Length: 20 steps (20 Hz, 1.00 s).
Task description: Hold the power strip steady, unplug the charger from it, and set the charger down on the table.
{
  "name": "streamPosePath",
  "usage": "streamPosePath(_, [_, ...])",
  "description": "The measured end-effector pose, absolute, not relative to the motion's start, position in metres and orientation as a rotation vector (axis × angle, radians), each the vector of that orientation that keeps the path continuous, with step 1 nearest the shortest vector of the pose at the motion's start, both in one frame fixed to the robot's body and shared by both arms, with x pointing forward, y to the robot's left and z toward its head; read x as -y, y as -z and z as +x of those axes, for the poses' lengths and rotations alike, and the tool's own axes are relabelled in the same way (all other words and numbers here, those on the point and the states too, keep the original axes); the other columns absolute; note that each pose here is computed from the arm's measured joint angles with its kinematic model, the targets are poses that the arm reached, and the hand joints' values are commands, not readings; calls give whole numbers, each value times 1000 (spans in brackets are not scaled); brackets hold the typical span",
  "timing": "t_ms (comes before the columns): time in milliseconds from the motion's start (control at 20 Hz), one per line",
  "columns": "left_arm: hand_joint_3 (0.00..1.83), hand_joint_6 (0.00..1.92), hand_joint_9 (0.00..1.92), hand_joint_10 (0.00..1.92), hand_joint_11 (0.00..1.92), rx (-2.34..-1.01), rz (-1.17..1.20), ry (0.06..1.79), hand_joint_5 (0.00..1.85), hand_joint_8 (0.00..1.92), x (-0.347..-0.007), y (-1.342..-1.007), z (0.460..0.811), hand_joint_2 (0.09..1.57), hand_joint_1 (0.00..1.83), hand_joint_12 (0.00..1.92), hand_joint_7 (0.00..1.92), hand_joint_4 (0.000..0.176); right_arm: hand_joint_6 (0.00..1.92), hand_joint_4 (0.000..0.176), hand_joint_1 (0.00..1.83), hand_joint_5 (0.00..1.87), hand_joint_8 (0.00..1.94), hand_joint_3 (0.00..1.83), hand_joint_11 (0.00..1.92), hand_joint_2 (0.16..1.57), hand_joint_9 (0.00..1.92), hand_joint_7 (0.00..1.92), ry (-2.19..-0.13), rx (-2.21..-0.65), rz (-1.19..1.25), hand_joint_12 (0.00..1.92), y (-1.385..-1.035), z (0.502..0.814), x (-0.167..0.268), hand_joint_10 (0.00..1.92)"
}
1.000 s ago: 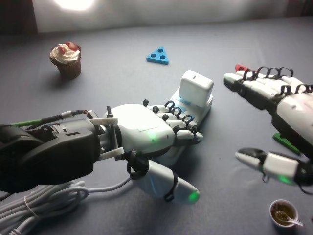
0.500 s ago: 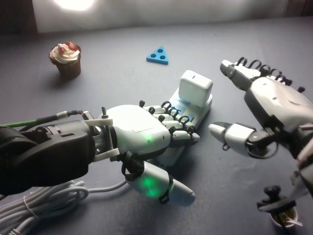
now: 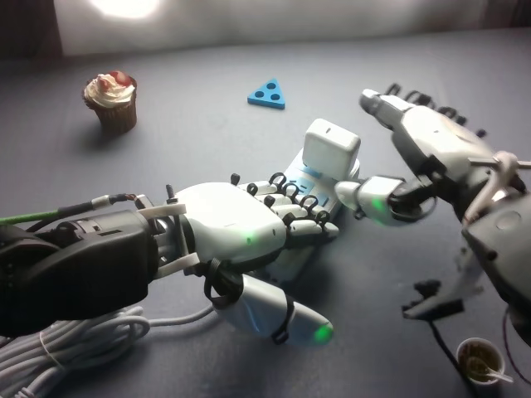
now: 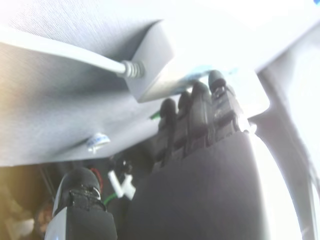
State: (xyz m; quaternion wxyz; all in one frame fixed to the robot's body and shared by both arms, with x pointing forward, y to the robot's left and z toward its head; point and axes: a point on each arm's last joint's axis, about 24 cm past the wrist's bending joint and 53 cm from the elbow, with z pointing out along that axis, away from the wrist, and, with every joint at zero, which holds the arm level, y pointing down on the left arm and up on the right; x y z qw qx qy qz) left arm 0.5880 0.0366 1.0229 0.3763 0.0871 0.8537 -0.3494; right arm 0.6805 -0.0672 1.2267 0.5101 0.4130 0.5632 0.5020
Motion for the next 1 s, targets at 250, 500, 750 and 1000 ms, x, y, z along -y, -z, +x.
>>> streamPosePath(250, [0, 2, 125, 5, 24, -2184, 195, 897, 142, 4, -39, -1022, 589, 1038, 80, 197, 148, 0, 5, 0, 1131, 189, 6, 2, 0, 1089, 141, 144, -1265, -1371, 1046, 478, -1226, 694, 50, 2])
streamPosePath(500, [0, 8, 122, 12, 35, -2184, 193, 897, 139, 10, -39, -1022, 589, 1029, 79, 174, 144, 0, 0, 0, 1090, 212, 1, 1, 0, 1088, 174, 177, -1270, -1373, 1059, 601, -1224, 707, 42, 1])
streamPosePath(750, [0, 0, 103, 0, 4, -2181, 188, 894, 129, 0, -41, -1020, 588, 1028, 63, 163, 128, 0, 0, 0, 1097, 172, 0, 2, 0, 1103, 141, 137, -1267, -1361, 1057, 533, -1227, 722, 42, 0])
streamPosePath(1000, [0, 7, 123, 11, 28, -2179, 183, 889, 141, 8, -43, -1020, 589, 1022, 56, 180, 142, 0, 0, 0, 1072, 179, 1, 0, 0, 1108, 179, 169, -1241, -1336, 1054, 588, -1228, 735, 52, 2])
